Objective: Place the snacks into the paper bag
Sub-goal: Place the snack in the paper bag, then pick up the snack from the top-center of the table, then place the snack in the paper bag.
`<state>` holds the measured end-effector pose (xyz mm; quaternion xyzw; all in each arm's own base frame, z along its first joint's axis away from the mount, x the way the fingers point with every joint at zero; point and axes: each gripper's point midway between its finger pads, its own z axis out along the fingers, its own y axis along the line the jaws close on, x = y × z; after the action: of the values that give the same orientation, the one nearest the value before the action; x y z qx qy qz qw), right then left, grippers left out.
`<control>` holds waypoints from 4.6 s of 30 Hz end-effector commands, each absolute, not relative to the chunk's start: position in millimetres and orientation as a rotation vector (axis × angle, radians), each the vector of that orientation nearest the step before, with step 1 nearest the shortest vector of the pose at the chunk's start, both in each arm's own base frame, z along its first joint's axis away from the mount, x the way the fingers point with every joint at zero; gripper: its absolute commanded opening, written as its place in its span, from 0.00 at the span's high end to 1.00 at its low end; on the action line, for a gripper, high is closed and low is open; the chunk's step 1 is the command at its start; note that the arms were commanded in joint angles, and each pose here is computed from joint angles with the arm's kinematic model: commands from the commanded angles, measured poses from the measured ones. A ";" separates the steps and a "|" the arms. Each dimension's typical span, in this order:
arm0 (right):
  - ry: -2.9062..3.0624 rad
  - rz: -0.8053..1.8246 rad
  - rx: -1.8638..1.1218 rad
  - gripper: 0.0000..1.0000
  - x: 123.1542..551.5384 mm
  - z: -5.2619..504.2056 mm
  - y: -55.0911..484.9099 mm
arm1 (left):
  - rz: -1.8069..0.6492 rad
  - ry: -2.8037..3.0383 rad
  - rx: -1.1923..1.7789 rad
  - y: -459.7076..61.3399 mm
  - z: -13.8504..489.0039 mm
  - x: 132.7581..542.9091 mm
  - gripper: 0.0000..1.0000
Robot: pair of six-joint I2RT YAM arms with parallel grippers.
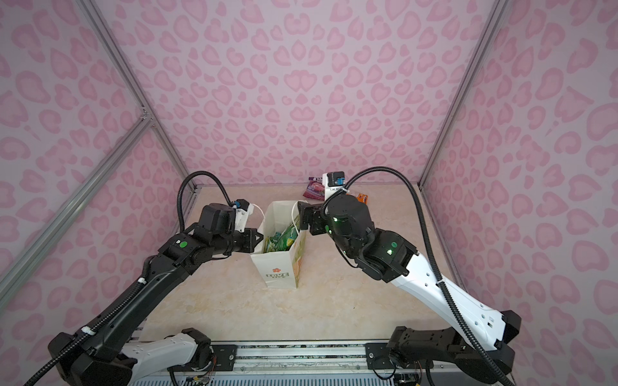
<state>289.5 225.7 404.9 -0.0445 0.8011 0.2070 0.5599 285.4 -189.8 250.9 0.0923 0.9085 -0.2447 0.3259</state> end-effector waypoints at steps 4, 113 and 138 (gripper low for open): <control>1.978 0.468 0.121 0.06 307.5 353.9 148.9 | -0.671 2.349 0.249 -194.8 257.3 289.0 0.97; 1.967 0.649 0.193 1.00 325.6 325.0 137.6 | -0.695 2.320 0.266 -195.7 266.0 284.9 0.97; 1.743 0.794 -0.245 1.00 313.1 483.2 318.9 | -0.708 2.326 0.270 -198.1 264.5 284.2 0.97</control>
<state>311.2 308.1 476.2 -0.0963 0.7528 0.3294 0.5618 281.5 -191.1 256.4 0.0964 0.9043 -0.2540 0.3292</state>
